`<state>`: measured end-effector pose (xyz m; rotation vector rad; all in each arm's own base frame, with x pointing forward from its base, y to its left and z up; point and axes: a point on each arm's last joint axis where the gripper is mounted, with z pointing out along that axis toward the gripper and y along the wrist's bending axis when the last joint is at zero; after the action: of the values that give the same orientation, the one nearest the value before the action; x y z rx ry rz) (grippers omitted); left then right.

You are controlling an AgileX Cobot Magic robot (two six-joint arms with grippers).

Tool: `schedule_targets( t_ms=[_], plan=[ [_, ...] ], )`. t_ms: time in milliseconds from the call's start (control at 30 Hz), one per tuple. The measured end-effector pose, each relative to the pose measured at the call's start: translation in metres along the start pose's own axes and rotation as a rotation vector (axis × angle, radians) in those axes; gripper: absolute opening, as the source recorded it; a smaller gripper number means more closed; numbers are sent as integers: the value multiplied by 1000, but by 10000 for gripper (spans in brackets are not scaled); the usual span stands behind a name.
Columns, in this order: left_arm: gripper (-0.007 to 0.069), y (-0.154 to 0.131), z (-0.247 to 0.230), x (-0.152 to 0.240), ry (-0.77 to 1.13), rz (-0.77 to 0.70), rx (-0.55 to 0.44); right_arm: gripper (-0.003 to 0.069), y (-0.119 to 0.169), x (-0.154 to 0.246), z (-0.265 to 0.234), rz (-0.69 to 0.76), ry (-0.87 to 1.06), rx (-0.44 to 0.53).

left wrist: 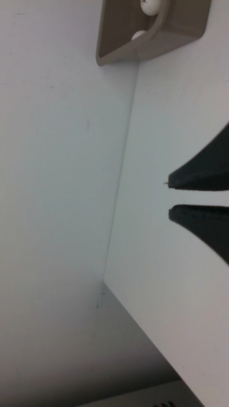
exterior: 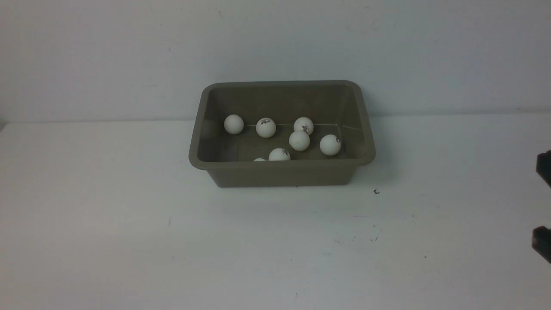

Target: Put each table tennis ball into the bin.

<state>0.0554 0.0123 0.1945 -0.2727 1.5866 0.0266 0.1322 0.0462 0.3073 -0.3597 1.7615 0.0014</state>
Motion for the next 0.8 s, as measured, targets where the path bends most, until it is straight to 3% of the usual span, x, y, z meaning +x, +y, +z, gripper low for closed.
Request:
schedule_targets(
  t_ms=[167, 333, 567, 800],
  plan=[
    [58, -5, -1, -8, -90, -2, 60, -15, 0, 0, 0, 0, 0, 0],
    [58, -16, -5, -25, -280, 10, 205, -15, 0, 0, 0, 0, 0, 0],
    [58, -9, -6, -31, -353, -19, 104, -15, 0, 0, 0, 0, 0, 0],
    [58, -6, -1, -14, -156, 35, 61, -15, 1, 0, 0, 0, -3, -5]
  ],
)
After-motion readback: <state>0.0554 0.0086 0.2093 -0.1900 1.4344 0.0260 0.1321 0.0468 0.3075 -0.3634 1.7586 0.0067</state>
